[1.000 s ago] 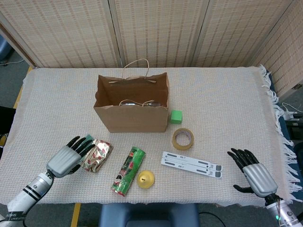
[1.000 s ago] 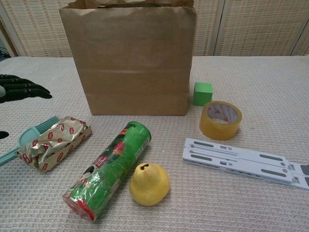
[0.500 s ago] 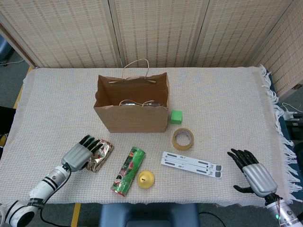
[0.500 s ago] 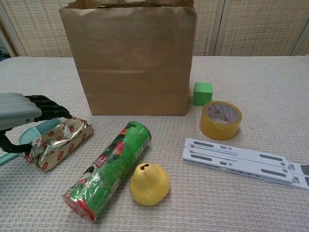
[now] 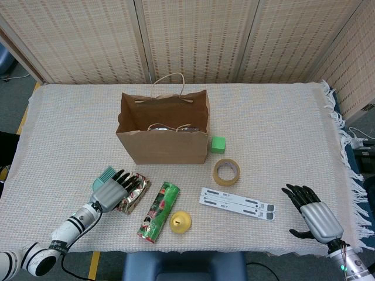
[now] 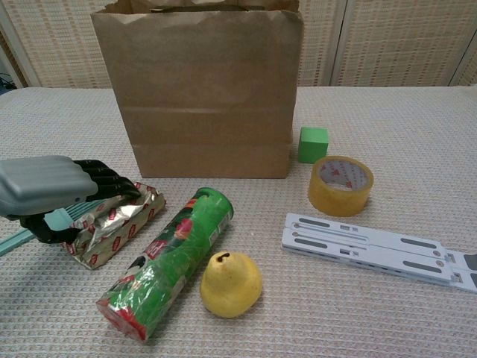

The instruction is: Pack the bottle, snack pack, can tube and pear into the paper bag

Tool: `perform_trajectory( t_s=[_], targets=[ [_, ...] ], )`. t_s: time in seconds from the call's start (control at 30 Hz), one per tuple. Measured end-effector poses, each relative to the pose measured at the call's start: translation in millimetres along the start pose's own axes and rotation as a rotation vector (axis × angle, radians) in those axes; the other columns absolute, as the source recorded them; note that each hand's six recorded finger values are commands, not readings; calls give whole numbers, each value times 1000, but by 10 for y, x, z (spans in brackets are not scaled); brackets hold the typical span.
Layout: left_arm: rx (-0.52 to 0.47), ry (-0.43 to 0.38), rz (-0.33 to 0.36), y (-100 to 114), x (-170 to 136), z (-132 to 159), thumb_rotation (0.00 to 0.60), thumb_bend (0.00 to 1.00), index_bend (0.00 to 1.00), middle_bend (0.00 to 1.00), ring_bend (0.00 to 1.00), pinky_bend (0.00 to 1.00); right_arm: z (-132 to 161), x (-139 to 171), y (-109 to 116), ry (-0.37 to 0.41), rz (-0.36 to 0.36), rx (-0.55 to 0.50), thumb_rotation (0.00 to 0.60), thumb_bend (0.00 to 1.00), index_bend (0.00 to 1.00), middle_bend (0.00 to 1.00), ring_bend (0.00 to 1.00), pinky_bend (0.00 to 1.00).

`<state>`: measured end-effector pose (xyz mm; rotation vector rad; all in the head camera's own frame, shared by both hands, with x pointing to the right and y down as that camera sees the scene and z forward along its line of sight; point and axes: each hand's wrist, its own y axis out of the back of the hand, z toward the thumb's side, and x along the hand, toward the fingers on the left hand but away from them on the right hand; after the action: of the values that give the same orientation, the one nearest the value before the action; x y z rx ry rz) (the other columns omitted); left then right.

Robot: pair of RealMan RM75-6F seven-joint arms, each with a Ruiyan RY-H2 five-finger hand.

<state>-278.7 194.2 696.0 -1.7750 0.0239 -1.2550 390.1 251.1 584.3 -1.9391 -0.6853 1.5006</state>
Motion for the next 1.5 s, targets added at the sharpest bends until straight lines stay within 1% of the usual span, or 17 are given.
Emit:
perform_trajectory(
  t_s=[0.2, 0.37, 0.5, 0.87, 0.93, 1.07, 1.13, 1.17, 1.2, 1.27, 1.3, 1.33, 1.37, 1.4, 1.5],
  targets=[
    [-77, 8, 63, 133, -54, -17, 600, 352, 0, 0, 0, 42, 1, -2, 4, 0, -1, 1, 600, 26, 0, 0, 0, 0],
    [-93, -32, 97, 179, -138, 11, 600, 351, 0, 0, 0, 49, 10, 2, -4, 3, -1, 6, 600, 26, 0, 0, 0, 0],
    [-73, -54, 84, 128, -126, 40, 600, 356, 0, 0, 0, 55, 22, -3, -8, 6, -4, 10, 600, 26, 0, 0, 0, 0],
    [-47, -98, 52, 40, 49, 275, 600, 359, 0, 0, 0, 58, 19, -12, -5, 6, -7, 15, 600, 25, 0, 0, 0, 0],
    [-48, -97, 44, 9, 77, 286, 600, 361, 0, 0, 0, 73, 19, -10, -5, 7, -7, 16, 600, 26, 0, 0, 0, 0],
    [-34, -88, 32, -67, 143, 289, 600, 369, 36, 2, 5, 171, 18, -10, -6, 6, -6, 14, 600, 25, 0, 0, 0, 0],
    [-29, -82, 31, -94, 169, 280, 600, 384, 84, 38, 42, 228, 20, -10, -9, 5, -3, 13, 600, 25, 0, 0, 0, 0],
    [-29, -77, 33, -110, 186, 273, 600, 406, 138, 89, 89, 280, 20, -9, -9, 5, -3, 14, 600, 25, 0, 0, 0, 0],
    [-31, -72, 35, -119, 196, 265, 600, 435, 200, 153, 144, 338, 21, -9, -10, 6, -3, 14, 600, 25, 0, 0, 0, 0],
    [-30, -62, 48, -124, 208, 238, 600, 509, 403, 359, 328, 518, 22, -10, -10, 5, -2, 13, 600, 25, 0, 0, 0, 0],
    [-30, -59, 54, -121, 207, 231, 600, 534, 481, 441, 405, 591, 20, -11, -10, 4, -2, 12, 600, 25, 0, 0, 0, 0],
    [-29, -59, 60, -116, 202, 225, 600, 564, 550, 517, 482, 659, 19, -11, -10, 3, -2, 12, 600, 25, 0, 0, 0, 0],
    [-24, -58, 67, -108, 191, 213, 600, 591, 598, 573, 539, 708, 17, -12, -10, 2, -2, 11, 600, 25, 0, 0, 0, 0],
    [-21, -56, 72, -102, 179, 197, 600, 610, 638, 621, 583, 744, 16, -13, -8, 2, -2, 11, 600, 25, 0, 0, 0, 0],
    [-19, -38, 86, -75, 119, 114, 600, 639, 691, 679, 637, 786, 17, -15, -2, 2, -5, 10, 600, 25, 0, 0, 0, 0]
  ],
)
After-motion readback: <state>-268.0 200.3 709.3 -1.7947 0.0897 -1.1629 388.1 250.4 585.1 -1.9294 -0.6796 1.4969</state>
